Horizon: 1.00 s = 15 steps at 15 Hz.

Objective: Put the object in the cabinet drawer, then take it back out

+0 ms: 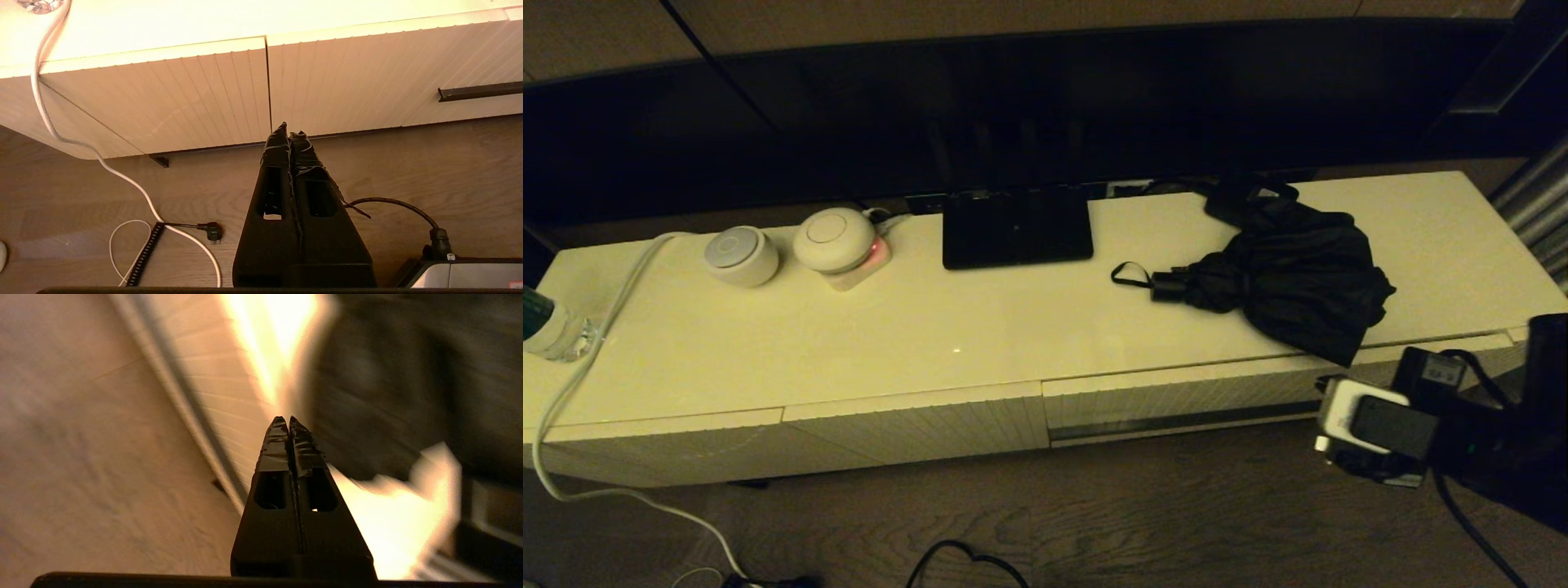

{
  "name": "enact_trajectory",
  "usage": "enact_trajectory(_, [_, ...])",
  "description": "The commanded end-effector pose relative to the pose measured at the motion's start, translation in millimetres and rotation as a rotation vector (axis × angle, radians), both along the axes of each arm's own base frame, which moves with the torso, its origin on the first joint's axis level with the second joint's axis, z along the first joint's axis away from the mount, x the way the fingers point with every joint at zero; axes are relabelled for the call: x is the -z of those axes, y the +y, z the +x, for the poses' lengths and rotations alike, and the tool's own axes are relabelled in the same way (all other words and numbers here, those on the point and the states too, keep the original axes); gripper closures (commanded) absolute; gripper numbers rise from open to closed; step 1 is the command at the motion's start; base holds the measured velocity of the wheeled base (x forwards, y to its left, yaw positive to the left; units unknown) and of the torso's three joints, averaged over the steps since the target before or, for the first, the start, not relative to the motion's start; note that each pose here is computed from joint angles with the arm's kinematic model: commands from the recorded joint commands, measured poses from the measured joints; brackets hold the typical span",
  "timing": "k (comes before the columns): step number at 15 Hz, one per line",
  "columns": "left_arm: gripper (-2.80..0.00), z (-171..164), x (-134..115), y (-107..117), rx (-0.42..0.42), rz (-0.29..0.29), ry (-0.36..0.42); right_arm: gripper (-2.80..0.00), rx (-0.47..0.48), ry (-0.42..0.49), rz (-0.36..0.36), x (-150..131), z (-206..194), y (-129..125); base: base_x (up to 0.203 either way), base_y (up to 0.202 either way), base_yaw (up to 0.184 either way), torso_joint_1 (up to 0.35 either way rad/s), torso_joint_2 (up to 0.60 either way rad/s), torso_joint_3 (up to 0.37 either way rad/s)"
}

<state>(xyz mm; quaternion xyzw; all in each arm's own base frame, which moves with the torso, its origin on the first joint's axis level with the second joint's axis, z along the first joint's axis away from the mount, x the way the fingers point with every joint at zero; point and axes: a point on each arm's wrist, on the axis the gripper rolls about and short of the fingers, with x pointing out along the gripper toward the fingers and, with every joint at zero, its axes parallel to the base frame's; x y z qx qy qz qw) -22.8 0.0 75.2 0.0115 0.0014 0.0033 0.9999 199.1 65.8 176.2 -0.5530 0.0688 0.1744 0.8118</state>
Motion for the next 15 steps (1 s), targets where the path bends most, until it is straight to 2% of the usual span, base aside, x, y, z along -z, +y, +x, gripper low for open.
enact_trajectory(1, [0.00, 0, 1, 0, -0.001, 0.000, 0.003, 0.00, 0.047, -0.202, 0.098, -43, -55, -25, 0.000, 0.000, 0.000, 0.000, 0.00, 0.000])
enact_trajectory(3, [0.00, 0, 1, 0, -0.001, 0.000, 0.003, 0.00, 0.110, -0.273, 0.195, -51, -89, -41, 0.000, 0.000, 0.000, 0.000, 0.00, 0.000])
enact_trajectory(5, [0.00, 0, 1, 0, -0.001, 0.000, 0.003, 0.00, 0.195, -0.310, 0.336, -45, -126, -56, 0.000, 0.000, 0.000, 0.000, 0.00, 0.000])
enact_trajectory(8, [0.00, 0, 1, 0, -0.001, 0.000, 0.003, 0.00, 0.320, -0.343, 0.589, -19, -173, -67, 0.000, 0.000, 0.000, 0.000, 0.00, 0.000])
enact_trajectory(10, [0.00, 0, 1, 0, -0.001, 0.000, 0.003, 0.00, 0.373, -0.344, 0.719, 5, -196, -68, 0.000, 0.000, 0.000, 0.000, 0.00, 0.000])
enact_trajectory(15, [0.00, 0, 1, 0, -0.001, 0.000, 0.003, 0.00, 0.445, -0.238, 0.909, 64, -234, -69, 0.000, 0.000, 0.000, 0.000, 0.00, 0.000])
